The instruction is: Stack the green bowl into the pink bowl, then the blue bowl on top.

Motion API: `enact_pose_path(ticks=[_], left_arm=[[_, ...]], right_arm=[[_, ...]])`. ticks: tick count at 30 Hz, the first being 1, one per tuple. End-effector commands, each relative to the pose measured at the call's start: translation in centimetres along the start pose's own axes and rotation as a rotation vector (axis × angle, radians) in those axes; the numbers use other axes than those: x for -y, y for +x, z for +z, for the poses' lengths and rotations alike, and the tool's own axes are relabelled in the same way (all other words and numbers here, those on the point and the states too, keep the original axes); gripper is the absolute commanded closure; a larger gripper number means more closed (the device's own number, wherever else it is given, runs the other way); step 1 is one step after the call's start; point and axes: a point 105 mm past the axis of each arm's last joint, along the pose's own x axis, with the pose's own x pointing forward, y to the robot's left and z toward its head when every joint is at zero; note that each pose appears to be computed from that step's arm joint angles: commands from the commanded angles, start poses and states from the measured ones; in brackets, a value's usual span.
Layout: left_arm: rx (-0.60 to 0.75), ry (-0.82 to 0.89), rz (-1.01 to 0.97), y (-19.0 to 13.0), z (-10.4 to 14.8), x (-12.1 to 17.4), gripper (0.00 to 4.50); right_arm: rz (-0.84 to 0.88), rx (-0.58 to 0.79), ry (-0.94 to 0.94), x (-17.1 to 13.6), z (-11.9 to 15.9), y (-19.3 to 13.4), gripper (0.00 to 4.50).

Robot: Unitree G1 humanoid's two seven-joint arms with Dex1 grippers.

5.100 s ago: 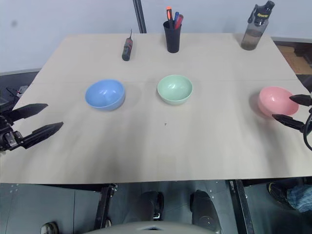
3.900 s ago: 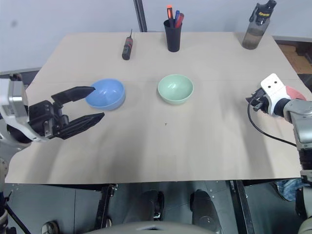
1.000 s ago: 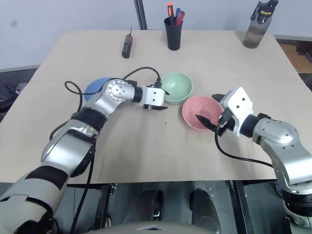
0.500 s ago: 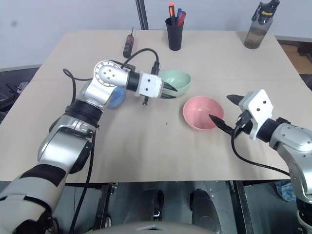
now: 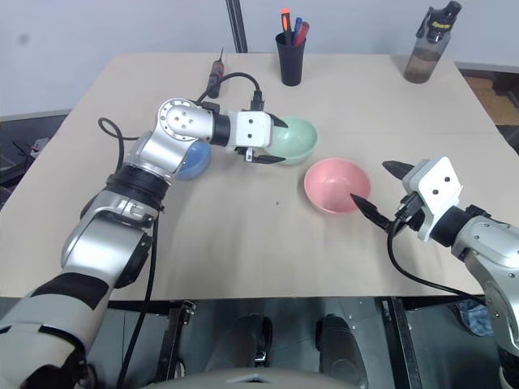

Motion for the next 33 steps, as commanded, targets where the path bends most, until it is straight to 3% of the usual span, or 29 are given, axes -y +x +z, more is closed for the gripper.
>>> enact_pose_path(ticks=[1,5,15,20,22,23,24,28,33], left_arm=[[-0.037,0.044,0.057,0.1,0.4,-0.4,0.02],[-0.174,0.073,0.085,0.6,-1.3,-0.2,0.02],[-0.241,0.192,0.011,2.8,-1.6,0.9,0.02],[-0.255,0.227,-0.041,4.1,-2.1,2.0,1.43],[-0.255,0.234,-0.041,4.3,-2.1,2.0,2.35],[-0.25,0.232,-0.042,4.3,-2.0,2.0,2.35],[-0.243,0.229,-0.04,4.4,-1.9,1.9,2.97],[-0.211,0.223,-0.028,3.9,-1.1,1.3,4.25],[-0.144,0.212,-0.045,2.7,0.3,0.9,4.25]], right_arm=[[-0.006,0.031,-0.03,-0.1,1.0,0.1,0.13],[-0.001,0.031,-0.028,-0.1,0.9,0.3,0.13],[0.009,0.032,-0.022,0.1,0.6,0.8,0.13],[0.007,0.027,-0.024,0.2,0.4,0.7,0.13],[0.003,0.024,-0.025,0.2,0.4,0.6,0.13],[0.001,0.023,-0.025,0.2,0.3,0.6,0.13],[0.0,0.022,-0.025,0.3,0.3,0.6,0.13],[-0.005,0.019,-0.027,0.3,0.3,0.4,0.13],[-0.012,0.017,-0.027,0.5,0.0,0.0,0.13]])
